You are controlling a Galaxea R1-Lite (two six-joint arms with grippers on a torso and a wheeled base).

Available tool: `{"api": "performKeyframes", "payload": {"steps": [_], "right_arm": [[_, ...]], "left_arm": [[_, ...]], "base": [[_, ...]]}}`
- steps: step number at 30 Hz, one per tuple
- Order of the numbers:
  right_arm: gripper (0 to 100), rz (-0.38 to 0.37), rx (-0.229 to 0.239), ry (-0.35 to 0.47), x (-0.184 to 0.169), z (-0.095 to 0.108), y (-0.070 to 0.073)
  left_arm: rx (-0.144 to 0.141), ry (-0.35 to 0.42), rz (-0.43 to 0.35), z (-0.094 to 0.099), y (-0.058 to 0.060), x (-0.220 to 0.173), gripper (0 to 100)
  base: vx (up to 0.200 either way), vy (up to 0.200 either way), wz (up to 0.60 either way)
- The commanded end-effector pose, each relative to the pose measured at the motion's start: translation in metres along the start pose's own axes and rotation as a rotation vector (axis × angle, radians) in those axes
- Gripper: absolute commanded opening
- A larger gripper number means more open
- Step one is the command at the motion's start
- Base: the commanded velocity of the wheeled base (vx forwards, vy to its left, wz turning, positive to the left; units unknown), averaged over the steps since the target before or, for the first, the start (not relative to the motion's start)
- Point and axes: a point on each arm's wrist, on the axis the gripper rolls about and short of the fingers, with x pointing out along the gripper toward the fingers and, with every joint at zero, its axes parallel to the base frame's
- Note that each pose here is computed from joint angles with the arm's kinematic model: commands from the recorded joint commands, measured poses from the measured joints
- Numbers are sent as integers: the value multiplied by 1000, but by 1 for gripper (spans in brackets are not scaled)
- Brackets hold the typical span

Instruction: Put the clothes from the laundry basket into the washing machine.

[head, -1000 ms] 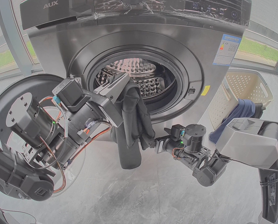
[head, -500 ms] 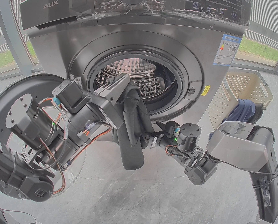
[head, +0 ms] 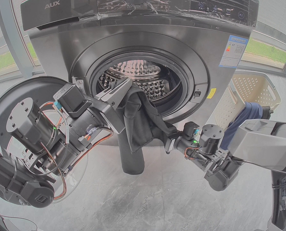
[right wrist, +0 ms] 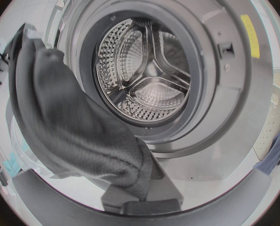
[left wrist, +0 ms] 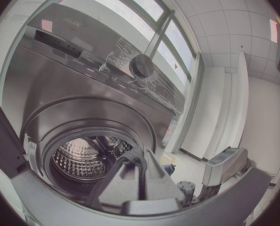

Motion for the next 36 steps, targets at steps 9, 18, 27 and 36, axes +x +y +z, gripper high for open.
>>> {"api": "performKeyframes", "payload": {"steps": [9, 18, 27, 36], "right_arm": [[0, 26, -3, -137, -105, 115, 13], [0, 22, -9, -241, -126, 148, 14], [0, 29, -9, -264, -140, 165, 17], [0, 20, -7, -252, -147, 170, 16]], "left_arm": [[24, 76, 32, -12, 17, -14, 0], [33, 134, 38, -22, 27, -23, 0], [18, 225, 19, -39, 27, -35, 0], [22, 256, 18, -47, 34, -36, 0]], "base": [[0, 0, 0], [0, 0, 0], [0, 0, 0], [0, 0, 0]]}}
